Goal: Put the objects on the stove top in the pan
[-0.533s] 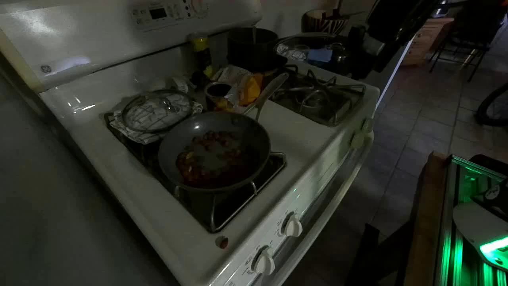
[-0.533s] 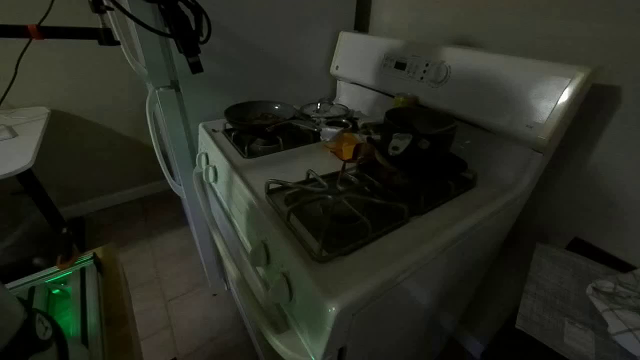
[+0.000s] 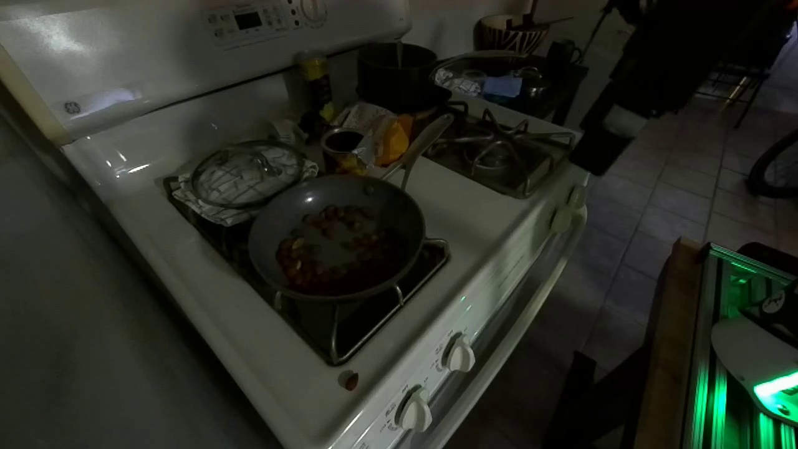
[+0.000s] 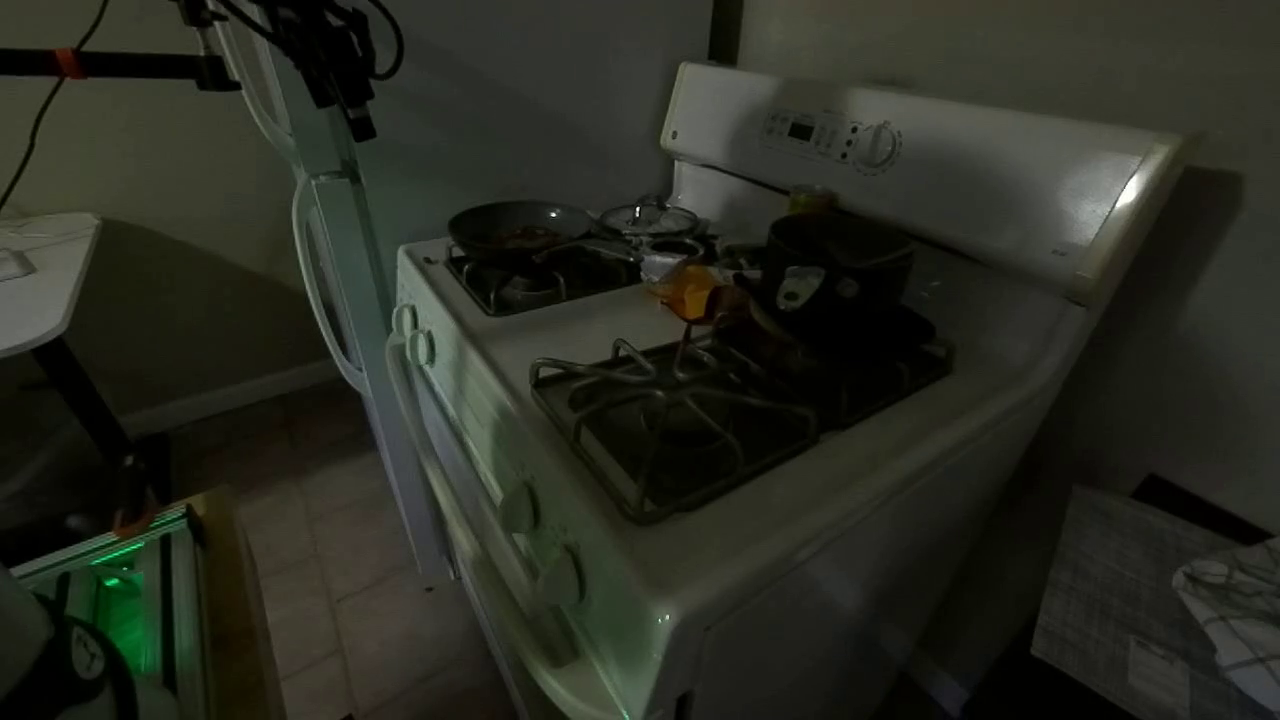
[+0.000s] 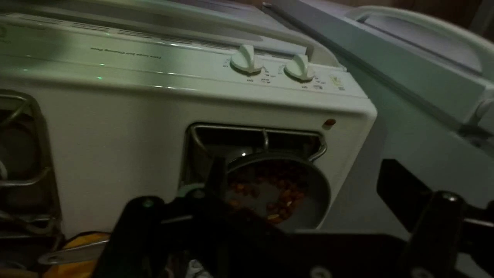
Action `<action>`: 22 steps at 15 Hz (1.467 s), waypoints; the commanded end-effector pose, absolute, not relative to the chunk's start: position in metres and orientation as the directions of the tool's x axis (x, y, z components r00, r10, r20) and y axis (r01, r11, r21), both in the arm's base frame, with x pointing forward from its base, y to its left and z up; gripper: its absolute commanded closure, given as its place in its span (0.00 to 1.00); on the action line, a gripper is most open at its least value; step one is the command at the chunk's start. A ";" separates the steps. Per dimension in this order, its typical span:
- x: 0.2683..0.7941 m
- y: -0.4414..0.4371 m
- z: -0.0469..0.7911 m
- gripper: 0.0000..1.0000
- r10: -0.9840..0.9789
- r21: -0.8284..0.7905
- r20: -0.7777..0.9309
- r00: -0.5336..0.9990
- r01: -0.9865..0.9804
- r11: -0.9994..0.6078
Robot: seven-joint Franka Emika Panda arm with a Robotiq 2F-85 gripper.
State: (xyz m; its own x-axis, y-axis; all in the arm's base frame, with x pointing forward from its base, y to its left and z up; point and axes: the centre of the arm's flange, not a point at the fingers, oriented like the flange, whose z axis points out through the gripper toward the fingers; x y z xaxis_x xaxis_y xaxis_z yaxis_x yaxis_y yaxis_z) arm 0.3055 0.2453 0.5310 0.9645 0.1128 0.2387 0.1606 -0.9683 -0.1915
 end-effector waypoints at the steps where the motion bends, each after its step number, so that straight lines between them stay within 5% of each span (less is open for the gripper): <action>1: 0.304 0.286 0.530 0.00 0.311 -0.146 0.252 0.916 0.354 -0.924; 13: 0.303 0.319 0.523 0.00 0.466 -0.126 0.276 0.840 0.513 -0.849; 22: 0.303 0.362 0.461 0.00 0.147 -0.182 0.384 0.912 0.231 -0.956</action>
